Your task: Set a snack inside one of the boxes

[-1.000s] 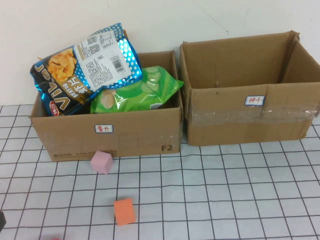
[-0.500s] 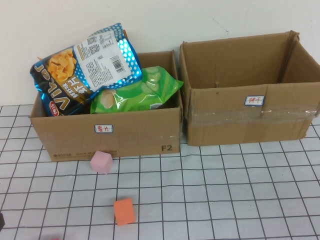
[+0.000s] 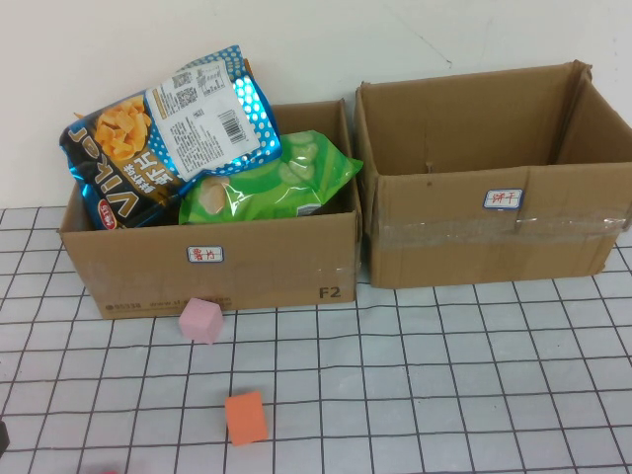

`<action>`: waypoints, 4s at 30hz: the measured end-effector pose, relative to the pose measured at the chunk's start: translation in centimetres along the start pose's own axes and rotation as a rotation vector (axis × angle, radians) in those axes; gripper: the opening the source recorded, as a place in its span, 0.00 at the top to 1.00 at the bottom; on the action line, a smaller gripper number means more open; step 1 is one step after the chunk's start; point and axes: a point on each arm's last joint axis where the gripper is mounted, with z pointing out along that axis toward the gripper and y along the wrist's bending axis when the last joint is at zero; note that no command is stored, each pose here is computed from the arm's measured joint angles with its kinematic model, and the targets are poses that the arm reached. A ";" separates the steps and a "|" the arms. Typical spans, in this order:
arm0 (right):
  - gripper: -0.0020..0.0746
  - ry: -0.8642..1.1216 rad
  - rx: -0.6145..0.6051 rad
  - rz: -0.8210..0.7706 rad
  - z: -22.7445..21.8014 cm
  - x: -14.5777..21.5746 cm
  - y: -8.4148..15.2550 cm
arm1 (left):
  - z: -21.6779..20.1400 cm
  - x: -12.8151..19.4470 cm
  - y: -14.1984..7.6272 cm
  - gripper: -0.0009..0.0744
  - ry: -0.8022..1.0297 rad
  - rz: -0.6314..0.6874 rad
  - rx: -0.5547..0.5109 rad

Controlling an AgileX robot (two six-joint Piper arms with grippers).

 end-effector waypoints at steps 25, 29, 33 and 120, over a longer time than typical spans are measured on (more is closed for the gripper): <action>0.97 0.001 -0.001 0.000 0.0 0.0 0.0 | 0.7 7.5 1.5 0.99 0.031 -0.097 -0.285; 0.97 0.001 -0.001 0.000 0.0 0.0 0.0 | 1.2 9.3 1.7 0.99 0.079 -0.121 -0.310; 0.97 0.001 -0.001 0.000 0.0 0.0 0.0 | 1.2 9.3 1.7 0.99 0.080 -0.123 -0.309; 0.97 -0.043 0.564 0.539 1.2 10.6 1.3 | 1.2 9.3 1.7 0.99 0.080 -0.130 -0.307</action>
